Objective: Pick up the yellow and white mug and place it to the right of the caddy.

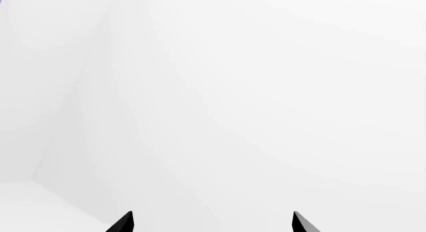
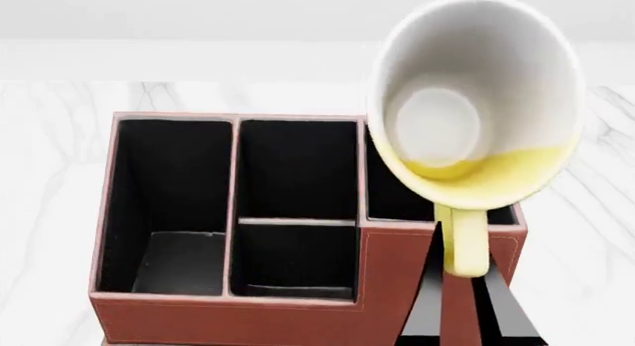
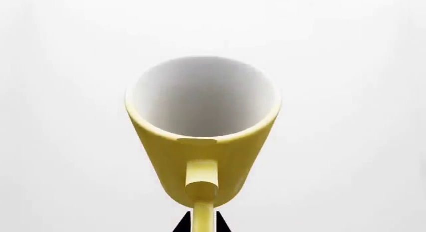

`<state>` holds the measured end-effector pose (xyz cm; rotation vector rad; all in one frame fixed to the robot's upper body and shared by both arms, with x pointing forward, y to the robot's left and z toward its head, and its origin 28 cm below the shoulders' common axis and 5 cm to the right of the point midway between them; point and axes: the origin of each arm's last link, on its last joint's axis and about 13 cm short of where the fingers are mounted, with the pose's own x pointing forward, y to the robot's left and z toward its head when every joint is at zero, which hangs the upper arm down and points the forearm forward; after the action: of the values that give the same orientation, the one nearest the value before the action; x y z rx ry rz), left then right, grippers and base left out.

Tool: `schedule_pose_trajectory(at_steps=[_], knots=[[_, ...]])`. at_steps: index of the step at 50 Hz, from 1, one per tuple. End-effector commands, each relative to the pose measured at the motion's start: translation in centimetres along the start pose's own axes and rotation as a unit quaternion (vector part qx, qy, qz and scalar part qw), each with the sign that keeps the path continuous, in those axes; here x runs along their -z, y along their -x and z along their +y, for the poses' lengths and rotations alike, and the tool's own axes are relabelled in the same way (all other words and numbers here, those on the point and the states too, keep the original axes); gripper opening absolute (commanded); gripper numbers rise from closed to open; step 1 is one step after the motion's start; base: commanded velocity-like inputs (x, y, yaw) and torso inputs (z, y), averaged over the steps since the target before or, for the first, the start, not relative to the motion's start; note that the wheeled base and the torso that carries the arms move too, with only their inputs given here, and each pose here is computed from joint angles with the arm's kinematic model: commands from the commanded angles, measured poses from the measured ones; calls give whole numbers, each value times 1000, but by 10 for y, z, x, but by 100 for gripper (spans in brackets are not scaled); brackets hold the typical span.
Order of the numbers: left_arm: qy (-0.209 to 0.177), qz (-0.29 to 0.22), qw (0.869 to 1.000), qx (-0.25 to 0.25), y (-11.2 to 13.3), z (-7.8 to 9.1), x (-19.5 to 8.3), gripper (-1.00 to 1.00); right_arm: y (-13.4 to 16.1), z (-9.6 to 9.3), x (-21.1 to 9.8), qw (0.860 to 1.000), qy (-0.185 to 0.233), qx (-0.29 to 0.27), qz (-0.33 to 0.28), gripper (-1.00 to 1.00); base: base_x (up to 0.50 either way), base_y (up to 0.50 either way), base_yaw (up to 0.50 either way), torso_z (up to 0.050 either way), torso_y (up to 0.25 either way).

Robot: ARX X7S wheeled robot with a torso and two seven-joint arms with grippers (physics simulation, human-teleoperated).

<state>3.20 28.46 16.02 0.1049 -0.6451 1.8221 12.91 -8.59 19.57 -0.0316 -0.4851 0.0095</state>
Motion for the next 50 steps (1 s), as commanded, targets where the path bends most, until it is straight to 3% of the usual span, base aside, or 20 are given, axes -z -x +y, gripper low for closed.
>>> schedule_pose_trajectory(at_steps=[1,27,44,50], knots=[[-1,0,1000,2,0,0,0,100,-4,-13,-7,999,10,43,-21,-100,0,0,0,0,0],[0,0,1000,2,-1,0,0,100,-6,-45,-8,989,32,141,-22,-100,0,0,0,0,0],[0,0,1000,4,2,0,0,100,-14,-61,21,983,29,178,27,-100,0,0,0,0,1],[-2,0,1000,5,2,0,0,100,-16,-71,35,979,9,199,51,-100,0,0,0,0,0]])
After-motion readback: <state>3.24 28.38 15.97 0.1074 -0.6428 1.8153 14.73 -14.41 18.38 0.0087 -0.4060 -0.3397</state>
